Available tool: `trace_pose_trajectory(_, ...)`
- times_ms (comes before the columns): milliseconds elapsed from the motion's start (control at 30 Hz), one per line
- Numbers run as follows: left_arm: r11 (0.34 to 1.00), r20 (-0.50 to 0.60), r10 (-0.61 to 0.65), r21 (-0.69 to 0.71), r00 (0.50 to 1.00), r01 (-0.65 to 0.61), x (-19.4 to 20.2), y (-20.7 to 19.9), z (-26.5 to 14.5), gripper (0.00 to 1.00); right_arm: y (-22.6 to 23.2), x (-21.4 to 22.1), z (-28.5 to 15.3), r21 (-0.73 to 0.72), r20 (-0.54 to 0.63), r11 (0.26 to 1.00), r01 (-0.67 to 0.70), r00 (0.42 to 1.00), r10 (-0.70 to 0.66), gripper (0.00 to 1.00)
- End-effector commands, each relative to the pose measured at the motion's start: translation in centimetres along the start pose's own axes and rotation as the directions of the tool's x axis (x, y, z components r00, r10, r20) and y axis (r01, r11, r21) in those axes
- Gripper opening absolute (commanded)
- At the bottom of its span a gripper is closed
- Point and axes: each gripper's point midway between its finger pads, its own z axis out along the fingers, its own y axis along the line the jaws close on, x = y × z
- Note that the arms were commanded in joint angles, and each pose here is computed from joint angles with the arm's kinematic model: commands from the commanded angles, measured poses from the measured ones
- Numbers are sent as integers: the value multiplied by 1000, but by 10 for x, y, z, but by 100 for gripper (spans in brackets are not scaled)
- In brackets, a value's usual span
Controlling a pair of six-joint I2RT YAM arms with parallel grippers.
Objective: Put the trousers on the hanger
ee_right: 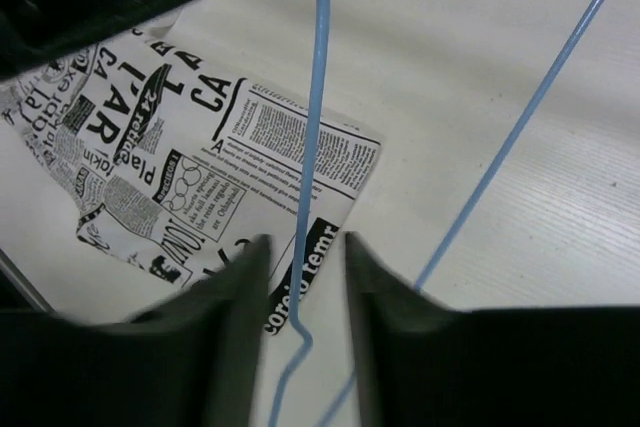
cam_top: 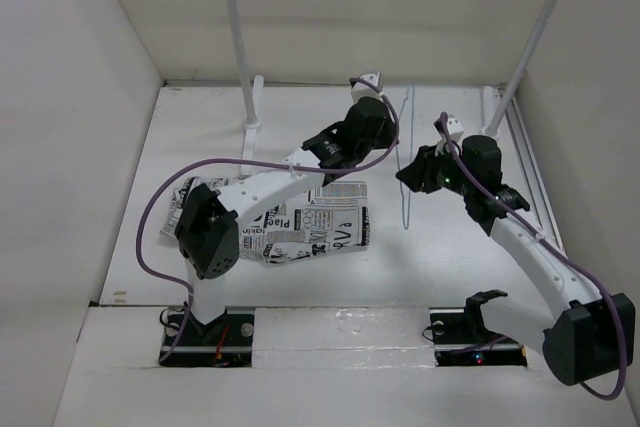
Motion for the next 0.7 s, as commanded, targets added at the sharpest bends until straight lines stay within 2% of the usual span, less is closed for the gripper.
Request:
trace_pose_trajectory(0, 999, -10, -27, 29, 1000, 28, 4, -3, -9, 0, 4, -8, -11, -4, 41, 999, 42, 998, -42, 48)
trace_pose_trajectory(33, 998, 20, -45, 54, 999, 44, -6, -8, -16, 0, 4, -5, -13, 1, 28, 999, 40, 999, -40, 54)
trace_pose_trajectory(100, 995, 15, -74, 61, 997, 73, -3, -5, -24, 0, -2, 2, -23, 18, 0, 998, 53, 999, -53, 64)
trace_pose_trajectory(200, 985, -7, -141, 101, 990, 141, 9, -3, -35, 0, -5, 5, -33, 8, -11, 999, 49, 999, -49, 71)
trace_pose_trajectory(267, 979, -20, -181, 91, 983, 182, 27, 11, -37, 0, -1, 7, -36, -39, -27, 997, 60, 998, -61, 71)
trace_pose_trajectory(367, 968, -26, -234, 89, 972, 235, 37, 21, -46, 0, -2, 16, -31, -65, -60, 996, 69, 996, -73, 56)
trace_pose_trajectory(400, 965, -29, -242, 93, 970, 244, 38, 21, -48, 0, -3, 20, -27, -73, -72, 995, 64, 995, -69, 33)
trace_pose_trajectory(433, 965, -31, -245, 88, 969, 247, 40, 24, -48, 0, -1, 29, -20, -102, -100, 993, 56, 993, -66, 16)
trace_pose_trajectory(467, 967, -46, -243, 71, 969, 245, 50, 32, -49, 0, 6, 32, -12, -134, -105, 988, 70, 991, -84, 5)
trace_pose_trajectory(500, 967, -48, -244, 63, 969, 246, 54, 36, -50, 0, 11, 36, -6, -153, -119, 985, 74, 989, -92, 0)
trace_pose_trajectory(633, 974, -59, -225, -7, 973, 225, 79, 64, -50, 0, 22, 60, 33, -179, -193, 980, 87, 974, -122, 1)
trace_pose_trajectory(667, 976, -70, -216, -43, 974, 213, 92, 79, -50, 0, 21, 67, 48, -183, -202, 980, 80, 972, -117, 4)
